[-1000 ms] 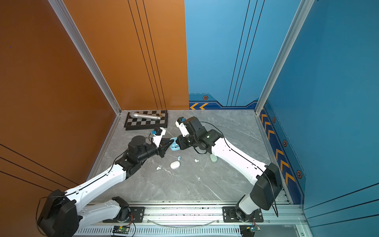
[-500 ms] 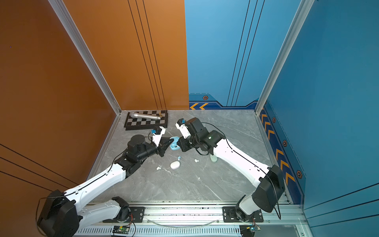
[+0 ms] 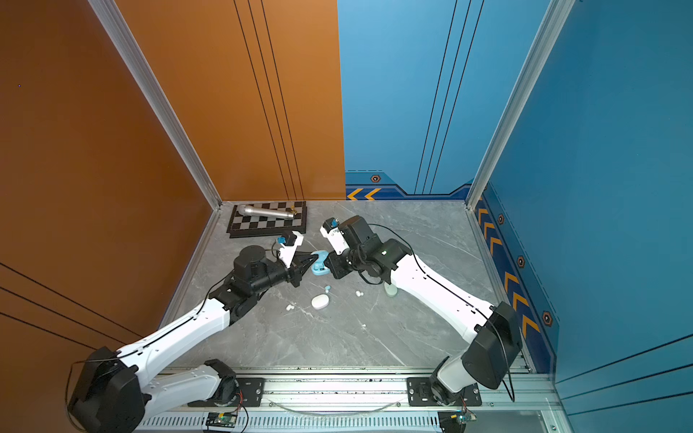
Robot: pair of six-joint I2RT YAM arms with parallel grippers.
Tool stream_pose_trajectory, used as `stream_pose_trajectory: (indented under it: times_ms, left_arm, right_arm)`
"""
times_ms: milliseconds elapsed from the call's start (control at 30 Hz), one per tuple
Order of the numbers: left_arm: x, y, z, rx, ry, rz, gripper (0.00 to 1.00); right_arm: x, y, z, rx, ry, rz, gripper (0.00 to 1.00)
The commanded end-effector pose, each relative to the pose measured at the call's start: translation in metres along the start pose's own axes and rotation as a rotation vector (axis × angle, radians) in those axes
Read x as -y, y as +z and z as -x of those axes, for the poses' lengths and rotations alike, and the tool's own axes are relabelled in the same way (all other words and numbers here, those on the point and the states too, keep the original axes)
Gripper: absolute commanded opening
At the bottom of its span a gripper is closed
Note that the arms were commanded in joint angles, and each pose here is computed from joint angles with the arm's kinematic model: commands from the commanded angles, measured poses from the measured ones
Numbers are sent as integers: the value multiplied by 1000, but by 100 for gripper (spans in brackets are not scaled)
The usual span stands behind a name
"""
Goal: Insert wireless bluetooth earbuds into charging case
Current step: Insert the wireless bluetooth earbud into the charging case.
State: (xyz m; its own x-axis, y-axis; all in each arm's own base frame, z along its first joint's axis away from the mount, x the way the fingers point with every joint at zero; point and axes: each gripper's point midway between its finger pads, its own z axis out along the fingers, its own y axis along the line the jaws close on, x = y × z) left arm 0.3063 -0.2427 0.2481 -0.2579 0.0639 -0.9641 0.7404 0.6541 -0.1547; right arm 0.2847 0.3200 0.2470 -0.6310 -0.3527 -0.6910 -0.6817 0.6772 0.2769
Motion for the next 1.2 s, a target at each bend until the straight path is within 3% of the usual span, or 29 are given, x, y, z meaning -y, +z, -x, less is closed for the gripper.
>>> stream_pose_trajectory:
  times_ms: [0,1167]
  left_arm:
    - [8,-2,30,68,13,-39,0]
    - [10,1,39,77,-16,-58,0]
  right_arm:
    - [7,-6,-12,-31,-26,-44,15]
    - [-4,-12,-17,-25,-213,-90,15]
